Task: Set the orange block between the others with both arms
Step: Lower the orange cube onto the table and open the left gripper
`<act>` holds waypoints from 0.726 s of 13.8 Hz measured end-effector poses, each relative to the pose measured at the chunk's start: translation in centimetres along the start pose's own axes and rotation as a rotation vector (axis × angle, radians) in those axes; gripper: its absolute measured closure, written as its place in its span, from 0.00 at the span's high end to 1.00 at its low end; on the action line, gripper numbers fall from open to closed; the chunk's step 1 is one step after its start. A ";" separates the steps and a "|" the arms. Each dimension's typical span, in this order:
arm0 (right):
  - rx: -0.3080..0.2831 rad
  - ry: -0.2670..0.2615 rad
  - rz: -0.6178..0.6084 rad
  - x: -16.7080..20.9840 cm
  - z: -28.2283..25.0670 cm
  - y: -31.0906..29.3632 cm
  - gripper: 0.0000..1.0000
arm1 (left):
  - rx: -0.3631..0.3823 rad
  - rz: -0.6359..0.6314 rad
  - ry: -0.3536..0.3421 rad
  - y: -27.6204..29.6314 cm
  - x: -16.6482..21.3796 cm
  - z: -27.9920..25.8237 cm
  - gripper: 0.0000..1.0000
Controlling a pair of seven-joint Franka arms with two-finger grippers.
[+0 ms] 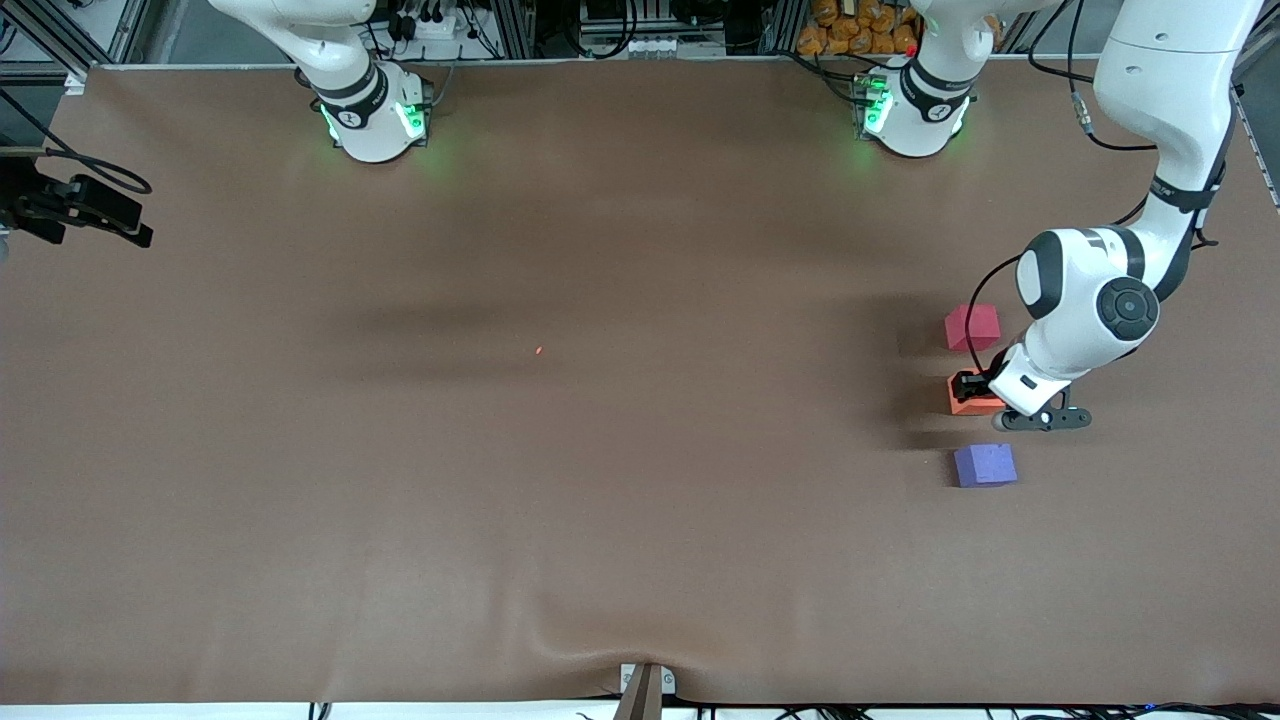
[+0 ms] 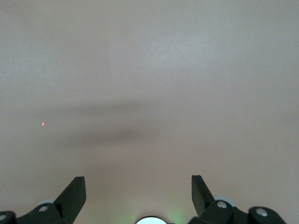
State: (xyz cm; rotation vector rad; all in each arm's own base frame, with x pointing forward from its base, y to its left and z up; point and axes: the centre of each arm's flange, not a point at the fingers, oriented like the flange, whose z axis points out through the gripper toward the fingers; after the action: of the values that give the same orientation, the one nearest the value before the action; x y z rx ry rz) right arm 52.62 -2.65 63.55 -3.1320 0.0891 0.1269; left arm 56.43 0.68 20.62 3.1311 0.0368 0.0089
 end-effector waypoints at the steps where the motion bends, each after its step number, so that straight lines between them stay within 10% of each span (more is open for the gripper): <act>1: 0.000 0.000 0.000 0.0 0.0 0.0 1.00 | 0.000 0.003 -0.001 0.0 0.0 0.1 0.54; 10: 0.000 0.000 0.000 0.0 0.0 0.0 1.00 | 0.000 0.021 -0.001 -0.4 0.0 0.5 0.54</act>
State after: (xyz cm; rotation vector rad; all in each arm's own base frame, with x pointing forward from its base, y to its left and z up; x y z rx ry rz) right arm 52.62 -2.64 63.55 -3.1317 0.0885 0.1268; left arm 56.46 1.03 20.09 3.1311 0.0041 0.0081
